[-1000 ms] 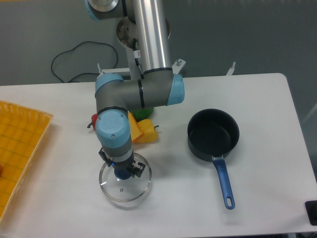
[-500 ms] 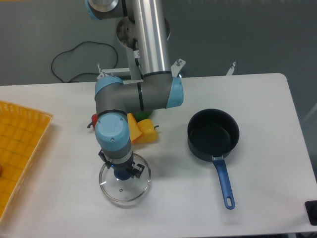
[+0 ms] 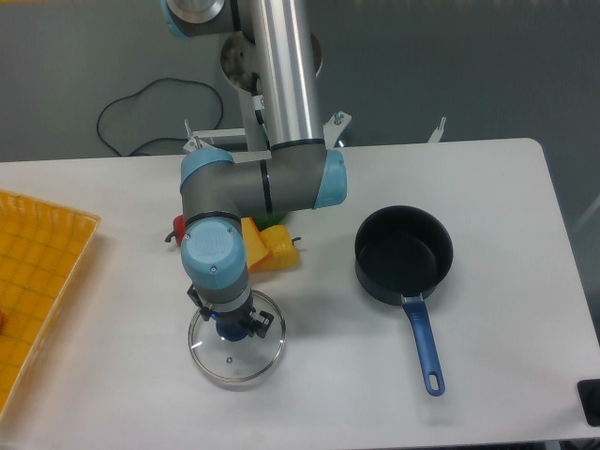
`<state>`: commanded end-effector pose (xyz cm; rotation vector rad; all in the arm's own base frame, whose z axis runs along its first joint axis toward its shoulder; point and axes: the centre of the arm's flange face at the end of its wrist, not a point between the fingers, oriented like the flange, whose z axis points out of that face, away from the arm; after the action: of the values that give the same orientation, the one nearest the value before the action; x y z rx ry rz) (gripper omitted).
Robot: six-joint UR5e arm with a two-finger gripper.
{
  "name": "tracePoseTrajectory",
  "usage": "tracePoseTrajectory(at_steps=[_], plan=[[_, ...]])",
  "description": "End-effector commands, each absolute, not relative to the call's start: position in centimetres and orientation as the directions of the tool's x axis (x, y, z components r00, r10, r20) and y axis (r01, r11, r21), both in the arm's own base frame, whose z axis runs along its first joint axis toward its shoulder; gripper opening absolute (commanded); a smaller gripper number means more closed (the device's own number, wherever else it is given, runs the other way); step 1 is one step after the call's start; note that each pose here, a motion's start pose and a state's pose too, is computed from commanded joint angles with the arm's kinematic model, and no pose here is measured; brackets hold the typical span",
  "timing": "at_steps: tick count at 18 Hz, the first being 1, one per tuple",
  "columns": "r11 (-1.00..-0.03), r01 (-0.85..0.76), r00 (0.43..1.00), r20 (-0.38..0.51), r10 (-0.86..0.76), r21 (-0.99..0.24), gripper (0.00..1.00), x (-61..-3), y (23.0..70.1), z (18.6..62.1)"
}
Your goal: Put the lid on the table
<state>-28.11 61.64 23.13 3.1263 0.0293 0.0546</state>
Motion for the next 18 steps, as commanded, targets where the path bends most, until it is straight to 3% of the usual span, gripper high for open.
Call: tracePoseTrajectory(at_steps=[18], plan=[[-1.0,0.007,0.999,0.043,0.009,0.03,0.49,-27.5,61.9,22.0]])
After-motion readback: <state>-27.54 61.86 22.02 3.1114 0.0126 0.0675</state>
